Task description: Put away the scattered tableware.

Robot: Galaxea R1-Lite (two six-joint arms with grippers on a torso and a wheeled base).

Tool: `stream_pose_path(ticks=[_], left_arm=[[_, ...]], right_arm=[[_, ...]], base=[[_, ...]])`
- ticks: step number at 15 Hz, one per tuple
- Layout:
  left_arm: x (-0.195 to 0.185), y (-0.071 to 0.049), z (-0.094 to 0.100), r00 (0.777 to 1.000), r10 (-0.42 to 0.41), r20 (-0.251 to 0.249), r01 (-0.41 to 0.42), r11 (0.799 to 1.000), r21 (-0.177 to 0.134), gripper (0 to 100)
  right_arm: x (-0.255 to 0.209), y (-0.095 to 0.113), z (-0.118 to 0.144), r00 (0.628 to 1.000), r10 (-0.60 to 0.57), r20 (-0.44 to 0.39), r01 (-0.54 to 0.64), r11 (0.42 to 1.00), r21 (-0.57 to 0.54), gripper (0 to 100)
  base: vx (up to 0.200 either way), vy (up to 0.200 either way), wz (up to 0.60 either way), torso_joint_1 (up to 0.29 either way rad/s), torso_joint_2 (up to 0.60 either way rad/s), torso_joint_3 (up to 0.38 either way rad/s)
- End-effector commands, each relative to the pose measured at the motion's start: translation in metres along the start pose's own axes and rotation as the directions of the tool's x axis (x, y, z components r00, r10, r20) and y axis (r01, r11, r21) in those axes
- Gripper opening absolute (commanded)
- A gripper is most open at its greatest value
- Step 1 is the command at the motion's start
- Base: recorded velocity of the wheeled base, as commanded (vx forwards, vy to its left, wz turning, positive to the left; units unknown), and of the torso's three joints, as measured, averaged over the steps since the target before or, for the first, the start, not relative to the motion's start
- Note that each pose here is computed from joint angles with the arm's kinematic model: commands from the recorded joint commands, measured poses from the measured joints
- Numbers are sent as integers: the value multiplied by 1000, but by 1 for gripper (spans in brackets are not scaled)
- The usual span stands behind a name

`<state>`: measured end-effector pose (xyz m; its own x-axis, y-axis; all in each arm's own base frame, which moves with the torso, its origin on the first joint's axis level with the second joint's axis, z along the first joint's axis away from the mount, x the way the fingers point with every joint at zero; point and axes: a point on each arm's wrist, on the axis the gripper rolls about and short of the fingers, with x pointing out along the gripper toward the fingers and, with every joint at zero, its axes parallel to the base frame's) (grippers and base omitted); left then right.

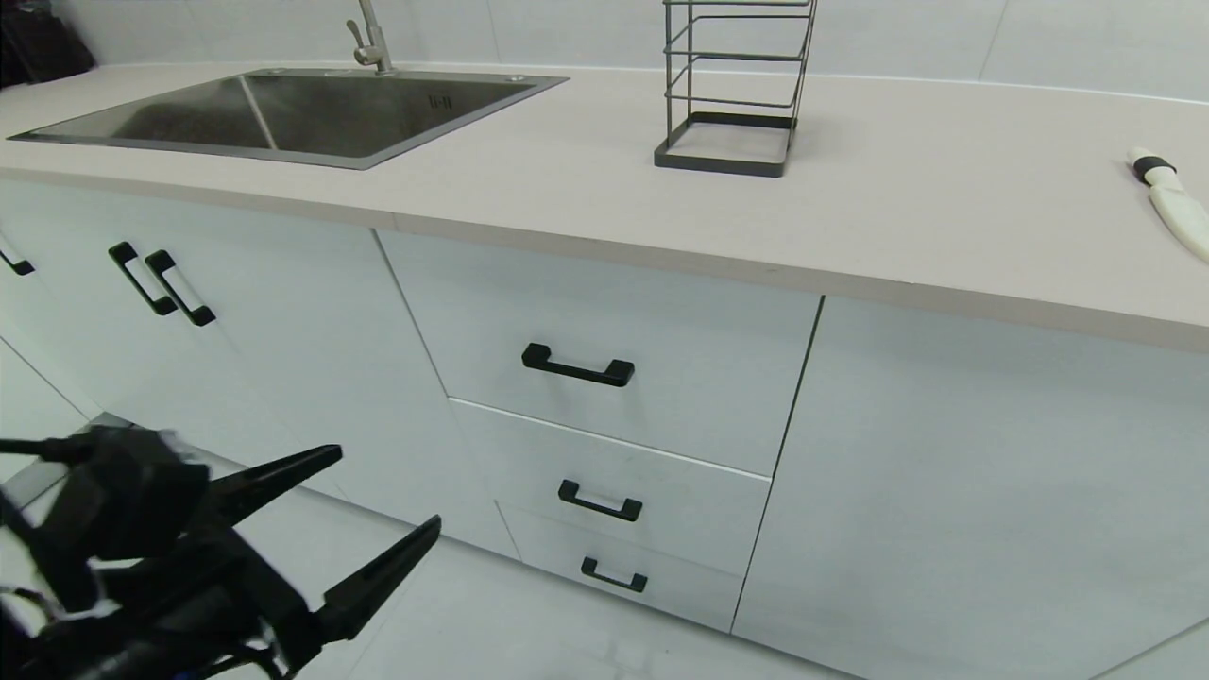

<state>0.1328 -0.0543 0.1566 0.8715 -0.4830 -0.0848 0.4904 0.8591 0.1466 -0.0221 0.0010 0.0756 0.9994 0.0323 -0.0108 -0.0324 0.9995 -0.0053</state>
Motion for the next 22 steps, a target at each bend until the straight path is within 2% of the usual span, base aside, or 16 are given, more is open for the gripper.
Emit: stream_pose_path(ticks=[1,2,4,5,6,7,9,10,11,12,13,15,17,18,20,22], left_arm=[[-61,-2,12,978,94,184,-99,995,20,100],[-80,-3,7,968,145,203,-152,988,17,100],[-105,-11,-17,964,214,159,-219,976,11,100],[-105,-11,-17,964,214,159,-219,976,11,100],[-127,-21,-39,967,225,121,-227,974,6,100],[-133,-24,-43,967,227,113,-229,973,5,100],[-152,-35,-70,956,288,53,-288,958,-5,100],[-151,-36,-79,953,303,-3,-303,953,-16,100],[-150,-36,-84,949,315,-26,-316,948,-29,100],[-149,-36,-84,943,333,-29,-334,942,-48,100],[-149,-36,-84,940,341,-33,-342,938,-51,100],[-150,-37,-87,899,433,-69,-438,894,-94,100],[-151,-39,-88,864,501,-51,-503,859,-97,100],[-153,-40,-88,859,511,-35,-512,853,-99,100],[-155,-42,-89,870,493,5,-488,862,-134,100],[-155,-42,-89,871,491,4,-486,864,-136,100]], right_arm=[[-1,0,0,1000,1,9,-1,1000,-1,100],[-1,0,0,1000,1,9,-1,1000,-1,100],[-1,0,0,1000,1,9,-1,1000,-1,100],[-1,0,0,1000,1,9,-1,1000,-1,100],[-1,0,0,1000,1,9,-1,1000,-1,100],[-1,0,0,1000,1,9,-1,1000,-1,100],[-1,0,0,1000,1,9,-1,1000,-1,100],[-1,0,0,1000,1,9,-1,1000,-1,100],[-1,0,0,1000,1,9,-1,1000,-1,100],[-1,0,0,1000,1,9,-1,1000,-1,100],[-1,0,0,1000,1,9,-1,1000,-1,100],[-1,0,0,1000,1,9,-1,1000,-1,100],[-1,0,0,1000,1,9,-1,1000,-1,100],[-1,0,0,1000,1,9,-1,1000,-1,100],[-1,0,0,1000,1,9,-1,1000,-2,100],[-1,0,0,1000,1,9,-1,1000,-2,100]], base=[[0,0,0,0,0,0],[0,0,-600,7,7,2],[0,0,-600,-2,0,-2],[0,0,-600,-2,2,2],[0,0,-600,-2,2,17],[0,0,-600,7,2,2],[0,0,0,0,0,0],[0,0,0,0,0,0],[0,0,0,0,0,0],[0,0,0,0,0,0],[0,0,0,0,0,0],[0,0,0,0,0,0],[0,0,0,0,0,0],[0,0,0,0,0,0],[0,0,0,0,0,0],[0,0,0,0,0,0]])
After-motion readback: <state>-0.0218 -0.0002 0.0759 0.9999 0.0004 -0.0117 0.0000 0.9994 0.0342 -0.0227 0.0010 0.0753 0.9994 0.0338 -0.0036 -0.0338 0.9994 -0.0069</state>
